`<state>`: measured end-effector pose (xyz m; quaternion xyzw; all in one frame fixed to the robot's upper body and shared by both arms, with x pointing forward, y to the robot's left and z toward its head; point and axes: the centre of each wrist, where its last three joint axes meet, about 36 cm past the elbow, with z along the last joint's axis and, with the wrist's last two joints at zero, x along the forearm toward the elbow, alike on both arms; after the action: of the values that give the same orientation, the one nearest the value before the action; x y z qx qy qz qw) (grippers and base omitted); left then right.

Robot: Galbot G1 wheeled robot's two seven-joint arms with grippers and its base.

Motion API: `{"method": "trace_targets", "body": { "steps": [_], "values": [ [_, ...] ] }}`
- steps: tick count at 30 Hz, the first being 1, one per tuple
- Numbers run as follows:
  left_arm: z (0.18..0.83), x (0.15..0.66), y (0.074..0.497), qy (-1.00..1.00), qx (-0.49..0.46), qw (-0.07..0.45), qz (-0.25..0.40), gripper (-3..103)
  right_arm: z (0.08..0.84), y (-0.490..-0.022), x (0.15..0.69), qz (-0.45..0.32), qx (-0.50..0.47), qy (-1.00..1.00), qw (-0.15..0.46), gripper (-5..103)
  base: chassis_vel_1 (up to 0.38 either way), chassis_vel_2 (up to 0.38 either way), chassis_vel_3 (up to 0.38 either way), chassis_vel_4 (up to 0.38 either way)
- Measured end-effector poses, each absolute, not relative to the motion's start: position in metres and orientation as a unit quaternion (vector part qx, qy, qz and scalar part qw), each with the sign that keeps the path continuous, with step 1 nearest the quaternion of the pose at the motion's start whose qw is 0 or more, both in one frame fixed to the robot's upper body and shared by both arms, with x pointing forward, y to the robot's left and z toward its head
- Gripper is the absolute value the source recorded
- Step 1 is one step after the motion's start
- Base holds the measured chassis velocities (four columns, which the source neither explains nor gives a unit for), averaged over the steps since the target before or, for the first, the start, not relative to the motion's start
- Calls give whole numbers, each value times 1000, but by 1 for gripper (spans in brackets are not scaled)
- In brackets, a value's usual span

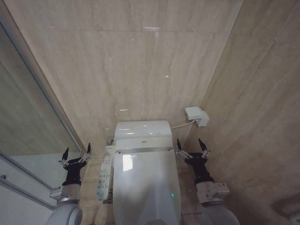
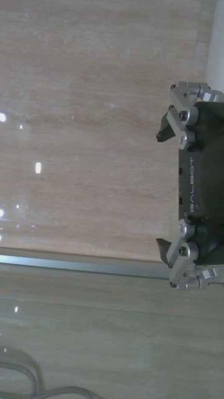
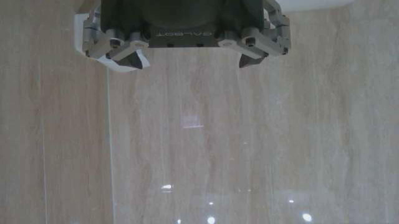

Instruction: Open the toilet lid, clean the toilet bowl with a toilet brush, close the toilet lid, and flush.

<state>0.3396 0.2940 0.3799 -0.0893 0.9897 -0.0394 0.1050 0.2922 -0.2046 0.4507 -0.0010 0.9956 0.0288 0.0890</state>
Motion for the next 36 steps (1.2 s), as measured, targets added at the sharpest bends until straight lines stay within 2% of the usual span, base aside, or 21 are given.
{"method": "trace_targets", "body": {
  "steps": [13,21,25,33,36],
  "values": [
    [377,345,305,990,-98,93,-30,100,451,-205,292,29,-1,996,89,100,0,0,0,0],
    [372,375,341,991,-110,78,-19,100,451,-205,292,29,-1,996,89,100,0,0,0,0],
    [368,393,366,994,-77,75,-7,100,451,-205,292,29,-1,996,89,100,0,0,0,0],
    [364,414,387,997,-10,76,30,100,451,-205,292,29,-1,996,89,100,0,0,0,0],
    [363,421,393,996,12,77,46,103,451,-205,292,29,-1,996,89,100,0,0,0,0]
  ]
}}
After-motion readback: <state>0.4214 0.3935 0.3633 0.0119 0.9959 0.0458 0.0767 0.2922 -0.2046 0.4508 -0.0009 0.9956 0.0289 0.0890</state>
